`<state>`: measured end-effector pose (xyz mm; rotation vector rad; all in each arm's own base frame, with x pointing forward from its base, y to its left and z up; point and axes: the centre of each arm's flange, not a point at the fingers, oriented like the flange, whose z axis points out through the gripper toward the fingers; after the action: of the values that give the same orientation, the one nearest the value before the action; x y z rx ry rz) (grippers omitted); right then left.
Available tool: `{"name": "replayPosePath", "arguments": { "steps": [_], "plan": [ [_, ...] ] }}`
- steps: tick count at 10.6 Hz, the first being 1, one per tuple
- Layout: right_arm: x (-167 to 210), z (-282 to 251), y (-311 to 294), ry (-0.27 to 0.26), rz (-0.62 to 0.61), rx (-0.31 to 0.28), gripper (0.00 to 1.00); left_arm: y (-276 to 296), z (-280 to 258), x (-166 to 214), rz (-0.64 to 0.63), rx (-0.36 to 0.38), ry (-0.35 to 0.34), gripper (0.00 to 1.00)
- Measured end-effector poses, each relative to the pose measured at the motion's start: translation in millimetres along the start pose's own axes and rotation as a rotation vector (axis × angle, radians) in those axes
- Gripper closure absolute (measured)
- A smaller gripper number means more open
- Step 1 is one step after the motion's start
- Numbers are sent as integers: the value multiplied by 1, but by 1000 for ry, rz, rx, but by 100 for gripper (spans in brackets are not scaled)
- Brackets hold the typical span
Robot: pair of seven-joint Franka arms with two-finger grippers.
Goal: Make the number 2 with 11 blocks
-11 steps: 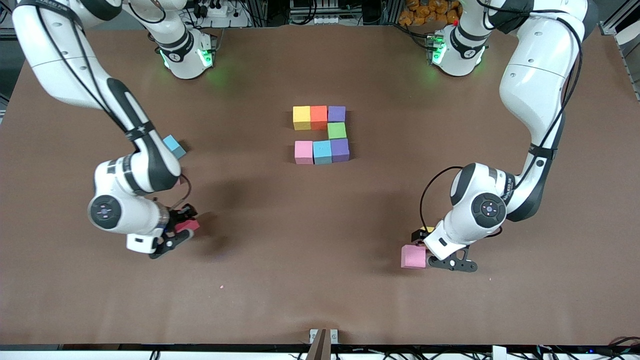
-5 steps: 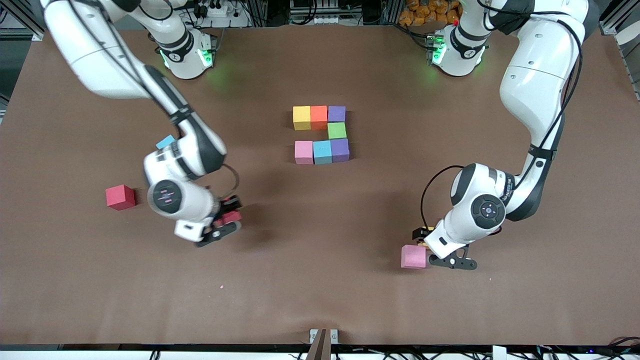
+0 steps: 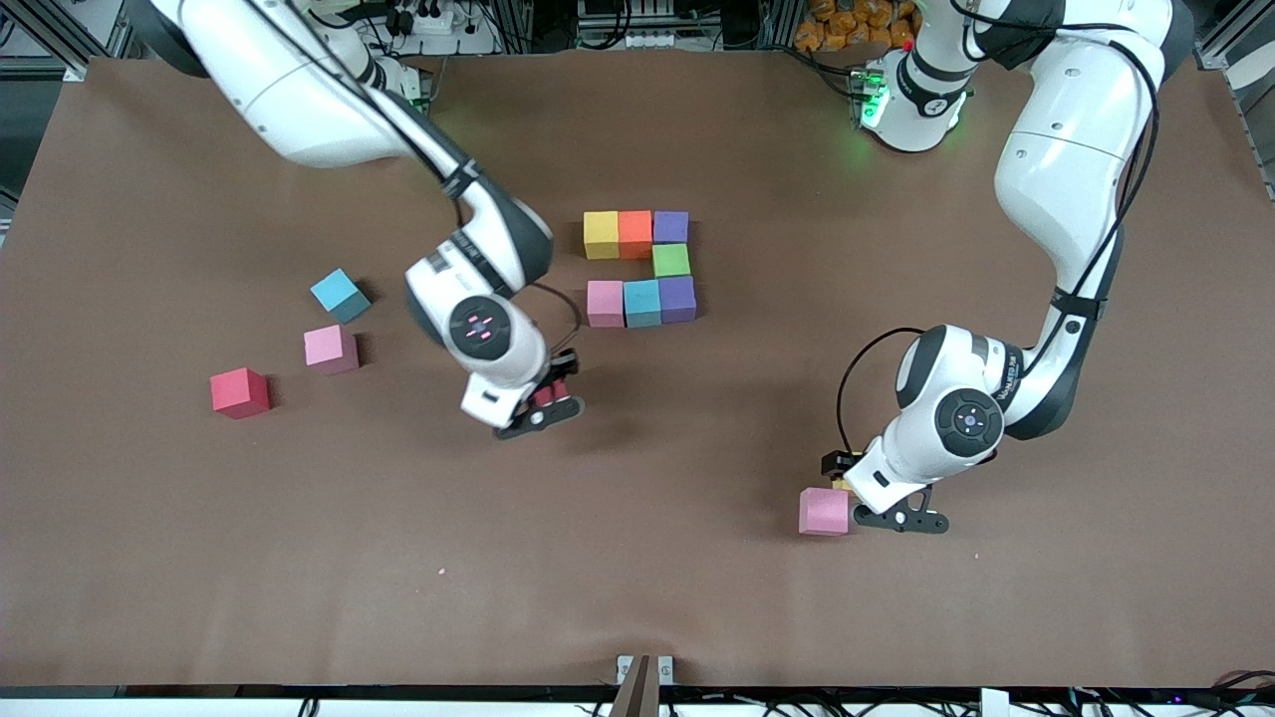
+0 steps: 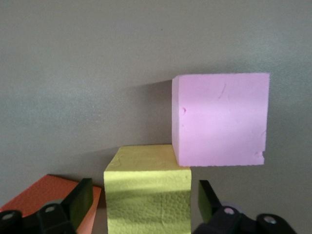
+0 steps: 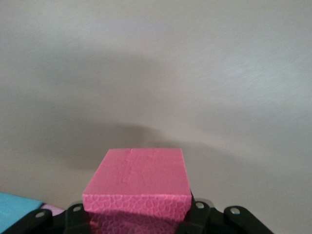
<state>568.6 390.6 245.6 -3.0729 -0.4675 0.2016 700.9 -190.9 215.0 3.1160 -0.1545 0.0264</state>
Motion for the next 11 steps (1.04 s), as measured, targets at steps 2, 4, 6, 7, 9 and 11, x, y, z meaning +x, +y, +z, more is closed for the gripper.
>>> {"name": "replayPosePath", "arguments": {
  "steps": [2,4,6,7,9,11],
  "plan": [
    [-10,8,-31,-8,47,-6,40,0,1,-1,-13,1,-5,11],
    [-15,17,-49,-3,107,-1,40,0,3,-2,-18,1,-8,14],
    [-18,27,-64,3,164,8,40,-2,3,-2,-26,2,-9,32],
    [-21,31,-70,-1,188,7,40,-2,3,-1,-27,2,-9,35],
    [-25,36,-79,-8,239,4,40,-2,3,-1,-32,-1,-9,39],
    [-30,43,-88,-18,270,-1,40,-3,2,-2,-49,-11,-28,40]
  ]
}}
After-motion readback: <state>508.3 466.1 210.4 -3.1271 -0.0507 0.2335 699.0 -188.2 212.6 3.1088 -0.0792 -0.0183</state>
